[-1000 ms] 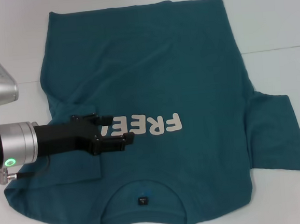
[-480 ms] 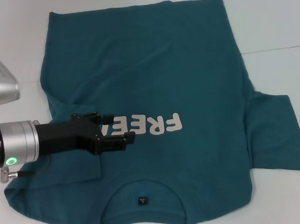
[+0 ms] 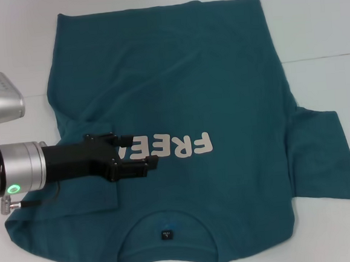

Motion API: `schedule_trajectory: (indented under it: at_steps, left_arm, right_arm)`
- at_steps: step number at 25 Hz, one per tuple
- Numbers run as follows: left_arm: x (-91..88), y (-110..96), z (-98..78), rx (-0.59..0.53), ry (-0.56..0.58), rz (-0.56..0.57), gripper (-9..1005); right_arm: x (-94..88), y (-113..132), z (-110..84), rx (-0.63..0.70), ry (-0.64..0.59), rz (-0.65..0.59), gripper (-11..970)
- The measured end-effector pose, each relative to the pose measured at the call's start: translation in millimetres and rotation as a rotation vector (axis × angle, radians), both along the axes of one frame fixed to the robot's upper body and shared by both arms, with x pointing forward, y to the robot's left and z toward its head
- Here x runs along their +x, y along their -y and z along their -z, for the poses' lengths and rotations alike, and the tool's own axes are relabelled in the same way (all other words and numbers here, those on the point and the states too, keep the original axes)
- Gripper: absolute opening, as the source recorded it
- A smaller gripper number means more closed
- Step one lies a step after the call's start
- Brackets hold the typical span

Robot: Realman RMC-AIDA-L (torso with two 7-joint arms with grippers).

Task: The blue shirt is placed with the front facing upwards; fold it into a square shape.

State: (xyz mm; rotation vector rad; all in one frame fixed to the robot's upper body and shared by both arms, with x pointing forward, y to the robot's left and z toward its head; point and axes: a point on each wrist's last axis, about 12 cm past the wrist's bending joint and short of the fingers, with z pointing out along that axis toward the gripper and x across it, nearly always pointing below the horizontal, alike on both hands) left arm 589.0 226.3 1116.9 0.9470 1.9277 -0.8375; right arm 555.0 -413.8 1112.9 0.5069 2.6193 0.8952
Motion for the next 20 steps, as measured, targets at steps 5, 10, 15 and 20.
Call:
schedule_trajectory:
  at_steps: [5, 10, 15, 20]
  left_arm:
    - [0.1, 1, 0.3, 0.0, 0.001, 0.002, 847]
    - [0.1, 2, 2.1, 0.006, -0.002, 0.002, 847]
    - [0.2, 2, 2.7, 0.008, -0.002, 0.003, 847]
    - [0.1, 2, 2.8, 0.008, -0.003, 0.003, 847]
  right_arm:
    - [4.5, -6, 4.8, -0.009, 0.006, 0.002, 911]
    - [7.4, -12, 8.5, -0.022, -0.003, -0.012, 910]
    - [9.8, -15, 12.8, -0.034, -0.008, -0.011, 910]
    - [11.8, -17, 14.3, -0.058, -0.01, -0.023, 910]
